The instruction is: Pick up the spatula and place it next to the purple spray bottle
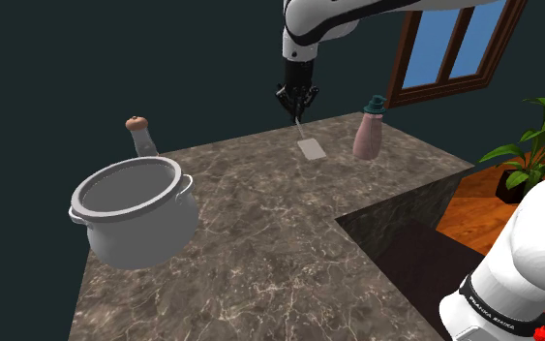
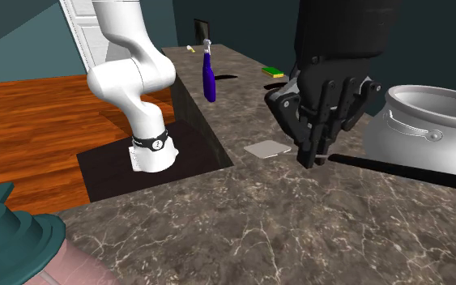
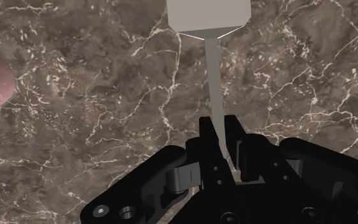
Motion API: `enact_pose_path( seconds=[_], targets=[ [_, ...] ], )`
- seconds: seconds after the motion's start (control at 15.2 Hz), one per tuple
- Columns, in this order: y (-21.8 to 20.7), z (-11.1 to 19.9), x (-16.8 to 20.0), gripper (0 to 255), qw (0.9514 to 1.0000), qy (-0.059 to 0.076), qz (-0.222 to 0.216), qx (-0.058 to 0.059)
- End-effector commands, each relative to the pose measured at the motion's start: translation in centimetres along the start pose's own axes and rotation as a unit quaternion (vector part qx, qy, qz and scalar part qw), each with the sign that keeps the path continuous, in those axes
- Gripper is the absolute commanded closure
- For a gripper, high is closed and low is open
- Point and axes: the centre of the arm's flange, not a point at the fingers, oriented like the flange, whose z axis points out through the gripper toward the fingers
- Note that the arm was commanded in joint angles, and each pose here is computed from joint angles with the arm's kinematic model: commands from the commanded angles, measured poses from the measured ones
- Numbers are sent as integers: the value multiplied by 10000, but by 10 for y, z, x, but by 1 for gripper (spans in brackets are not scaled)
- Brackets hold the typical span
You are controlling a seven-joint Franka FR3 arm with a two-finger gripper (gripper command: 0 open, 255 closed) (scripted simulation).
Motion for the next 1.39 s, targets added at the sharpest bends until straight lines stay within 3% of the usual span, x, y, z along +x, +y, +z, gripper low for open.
enact_pose_path(
  seconds=[0.0,1.32],
  targets=[
    [0,-11,1,255,10000,-2,0,0],
    [0,-117,8,255,10000,-2,0,0]
  ],
)
